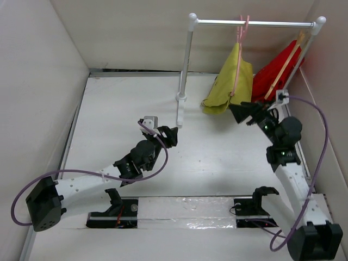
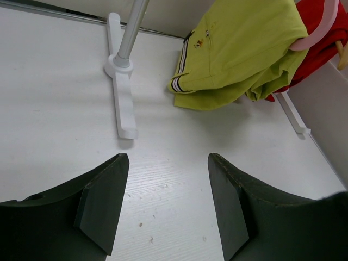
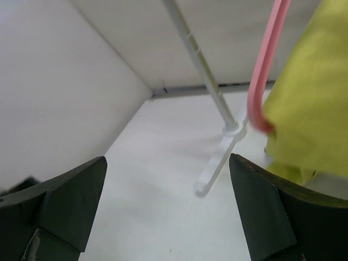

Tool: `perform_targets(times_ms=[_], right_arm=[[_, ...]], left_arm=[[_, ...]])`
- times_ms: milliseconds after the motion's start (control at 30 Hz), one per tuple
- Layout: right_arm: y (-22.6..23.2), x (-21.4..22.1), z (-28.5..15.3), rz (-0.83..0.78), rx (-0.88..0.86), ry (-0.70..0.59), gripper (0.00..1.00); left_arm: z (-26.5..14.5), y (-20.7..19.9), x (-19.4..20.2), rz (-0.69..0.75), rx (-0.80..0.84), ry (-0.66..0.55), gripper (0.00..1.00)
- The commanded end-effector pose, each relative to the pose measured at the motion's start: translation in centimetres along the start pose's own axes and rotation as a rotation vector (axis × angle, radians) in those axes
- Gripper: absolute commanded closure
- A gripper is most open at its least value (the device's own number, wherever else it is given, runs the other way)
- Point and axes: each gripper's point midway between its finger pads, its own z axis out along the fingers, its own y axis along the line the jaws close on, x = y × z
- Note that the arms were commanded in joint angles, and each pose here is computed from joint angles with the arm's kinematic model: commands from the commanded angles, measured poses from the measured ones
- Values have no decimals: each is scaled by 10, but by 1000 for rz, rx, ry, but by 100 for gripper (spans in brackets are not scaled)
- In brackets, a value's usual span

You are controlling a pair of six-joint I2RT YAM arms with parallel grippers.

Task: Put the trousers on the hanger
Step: Reset both arms

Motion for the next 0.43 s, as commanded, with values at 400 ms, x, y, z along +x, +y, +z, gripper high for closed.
perform_targets(times_ms=[400], right_arm=[[-28, 159, -103, -48, 37, 243, 0]], left_arm=[[-26, 24, 30, -178, 3, 47, 45]])
